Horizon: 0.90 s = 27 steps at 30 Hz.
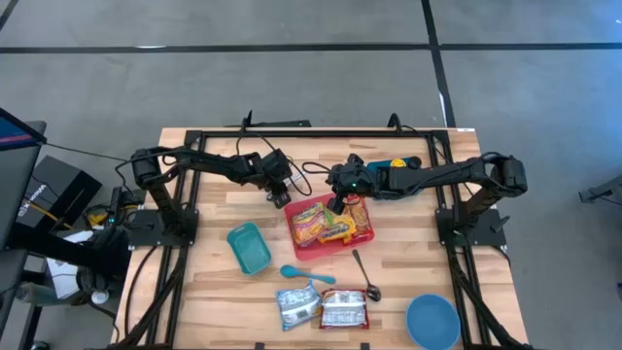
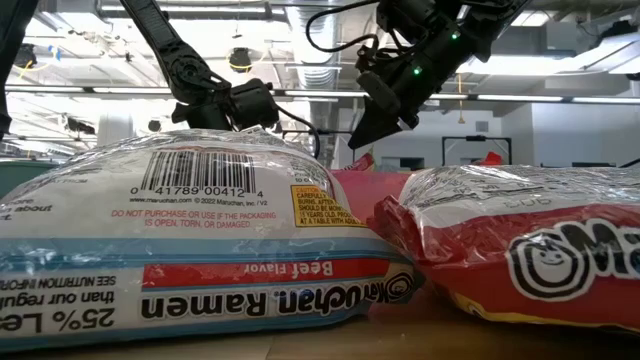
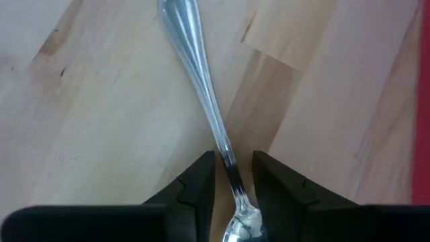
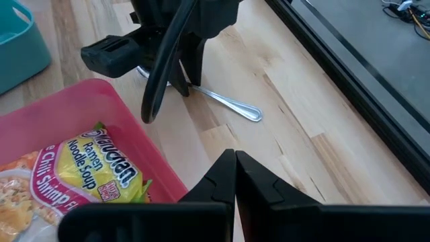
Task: Pick & Place Food Item
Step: Put the silver spoon into the green bin
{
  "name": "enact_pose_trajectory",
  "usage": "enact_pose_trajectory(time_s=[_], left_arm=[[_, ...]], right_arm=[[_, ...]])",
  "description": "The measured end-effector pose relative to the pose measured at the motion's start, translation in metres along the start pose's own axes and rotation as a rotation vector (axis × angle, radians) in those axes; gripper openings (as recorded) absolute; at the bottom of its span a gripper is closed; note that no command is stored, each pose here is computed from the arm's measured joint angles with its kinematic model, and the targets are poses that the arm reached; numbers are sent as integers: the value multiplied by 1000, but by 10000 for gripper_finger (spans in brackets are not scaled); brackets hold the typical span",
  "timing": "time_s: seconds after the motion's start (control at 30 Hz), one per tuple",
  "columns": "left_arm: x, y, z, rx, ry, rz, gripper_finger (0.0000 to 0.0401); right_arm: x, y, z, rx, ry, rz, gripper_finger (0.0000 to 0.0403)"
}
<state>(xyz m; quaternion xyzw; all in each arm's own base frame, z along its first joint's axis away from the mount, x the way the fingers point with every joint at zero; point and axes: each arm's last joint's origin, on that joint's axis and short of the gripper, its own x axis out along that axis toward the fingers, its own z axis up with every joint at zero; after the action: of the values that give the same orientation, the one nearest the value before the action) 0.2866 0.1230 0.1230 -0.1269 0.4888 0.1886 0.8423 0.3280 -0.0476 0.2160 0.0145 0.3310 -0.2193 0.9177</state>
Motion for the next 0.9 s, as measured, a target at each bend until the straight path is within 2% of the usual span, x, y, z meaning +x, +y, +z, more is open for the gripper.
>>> enact_pose_trajectory(time_s=[0.33, 0.53, 0.7, 0.9], left_arm=[[0, 0, 0, -8, 4, 7, 10], [0, 0, 0, -30, 4, 4, 24], [0, 0, -1, -32, 5, 8, 8], [0, 0, -1, -33, 4, 12, 14]], right_arm=[[0, 0, 0, 0, 0, 0, 1], [0, 0, 0, 0, 0, 0, 1], [0, 0, 0, 0, 0, 0, 1], [0, 0, 0, 0, 0, 0, 1]])
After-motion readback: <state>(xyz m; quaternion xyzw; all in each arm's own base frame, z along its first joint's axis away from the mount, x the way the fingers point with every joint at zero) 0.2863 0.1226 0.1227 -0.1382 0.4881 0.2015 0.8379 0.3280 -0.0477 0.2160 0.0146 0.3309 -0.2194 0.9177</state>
